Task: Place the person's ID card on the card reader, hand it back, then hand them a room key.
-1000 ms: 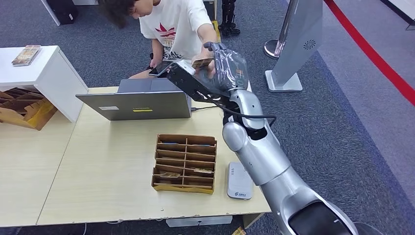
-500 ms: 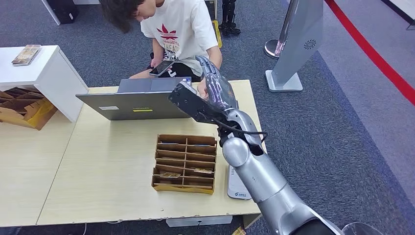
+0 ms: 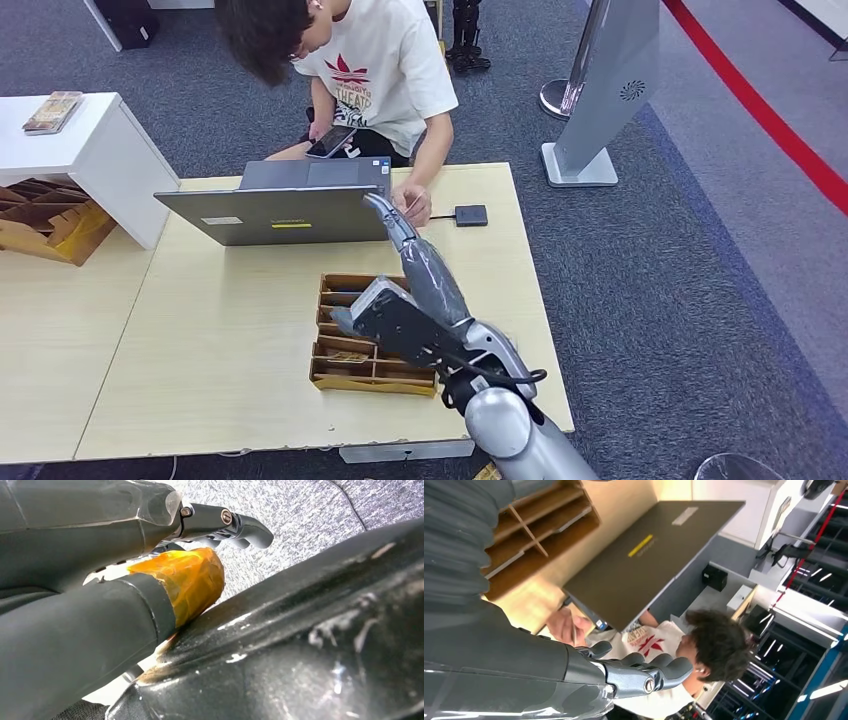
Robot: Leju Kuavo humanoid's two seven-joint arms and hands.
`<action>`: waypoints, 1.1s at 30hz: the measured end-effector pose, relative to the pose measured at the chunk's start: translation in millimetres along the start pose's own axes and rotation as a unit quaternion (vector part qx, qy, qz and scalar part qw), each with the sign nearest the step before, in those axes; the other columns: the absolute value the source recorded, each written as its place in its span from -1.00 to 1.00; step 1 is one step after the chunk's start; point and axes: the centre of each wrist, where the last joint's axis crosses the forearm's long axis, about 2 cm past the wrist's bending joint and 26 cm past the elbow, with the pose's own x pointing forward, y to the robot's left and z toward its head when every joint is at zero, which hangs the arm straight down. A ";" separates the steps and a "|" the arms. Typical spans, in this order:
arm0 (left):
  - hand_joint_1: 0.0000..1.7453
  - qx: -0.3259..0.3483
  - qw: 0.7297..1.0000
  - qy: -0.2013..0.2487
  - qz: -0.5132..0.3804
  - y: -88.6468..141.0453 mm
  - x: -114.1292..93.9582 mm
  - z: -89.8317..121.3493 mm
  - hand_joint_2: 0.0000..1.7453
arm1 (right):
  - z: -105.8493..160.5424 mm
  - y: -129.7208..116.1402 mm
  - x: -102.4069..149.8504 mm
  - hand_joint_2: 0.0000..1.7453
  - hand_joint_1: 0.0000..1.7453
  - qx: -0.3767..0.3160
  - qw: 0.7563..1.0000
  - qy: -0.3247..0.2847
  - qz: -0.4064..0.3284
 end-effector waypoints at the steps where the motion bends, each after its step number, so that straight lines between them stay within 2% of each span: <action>1: -1.00 0.000 1.000 0.001 0.003 -0.3 -0.1 0.0 -1.00 | 4.7 1.9 0.5 1.00 -1.00 0.003 1.000 -0.001 0.002; 8: -1.00 -0.001 1.000 0.002 0.010 -0.8 -0.3 0.1 -1.00 | 23.5 10.7 -3.2 1.00 -0.94 0.017 0.999 0.009 0.051; 9: -1.00 -0.001 1.000 0.002 0.010 -0.8 -0.2 0.1 -1.00 | 24.8 11.6 -4.0 1.00 -0.79 0.017 0.998 0.011 0.062; 11: -1.00 -0.001 1.000 0.003 0.010 -0.8 -0.2 0.1 -1.00 | 27.0 13.7 -6.2 1.00 -0.02 0.017 0.996 0.015 0.084; 12: -1.00 -0.001 1.000 0.003 0.010 -0.8 -0.2 0.1 -1.00 | 27.9 14.6 -7.4 1.00 0.45 0.018 0.995 0.018 0.092; 13: -1.00 -0.001 1.000 0.003 0.010 -0.8 -0.2 0.1 -1.00 | 28.6 15.4 -8.7 1.00 0.80 0.018 0.995 0.020 0.100; 15: -1.00 -0.001 1.000 0.004 0.010 -0.9 0.0 0.1 -1.00 | 29.6 16.9 -11.0 1.00 1.00 0.018 0.993 0.025 0.115; 17: -1.00 -0.001 1.000 0.005 0.010 -0.8 0.1 0.1 -1.00 | 30.4 18.3 -13.0 1.00 0.91 0.016 0.991 0.030 0.132; 18: -1.00 -0.001 1.000 0.006 0.010 -0.8 0.2 0.1 -1.00 | 30.8 19.0 -13.8 1.00 0.59 0.015 0.990 0.031 0.140; 21: -1.00 -0.001 1.000 0.007 0.010 -0.7 0.3 0.1 -1.00 | 31.5 20.2 -15.3 1.00 -0.79 0.013 0.987 0.034 0.154; 22: -1.00 -0.001 1.000 0.007 0.010 -0.7 0.3 0.1 -1.00 | 31.6 20.5 -15.7 1.00 -0.98 0.013 0.987 0.035 0.158; 27: -1.00 -0.001 1.000 0.008 0.009 -0.7 0.6 0.1 -1.00 | 31.8 21.6 -18.2 1.00 -1.00 0.009 0.981 0.043 0.188; 33: -1.00 -0.001 1.000 0.010 0.007 -0.4 1.4 0.1 -1.00 | 31.5 25.4 -22.3 1.00 -0.98 -0.002 0.963 0.050 0.266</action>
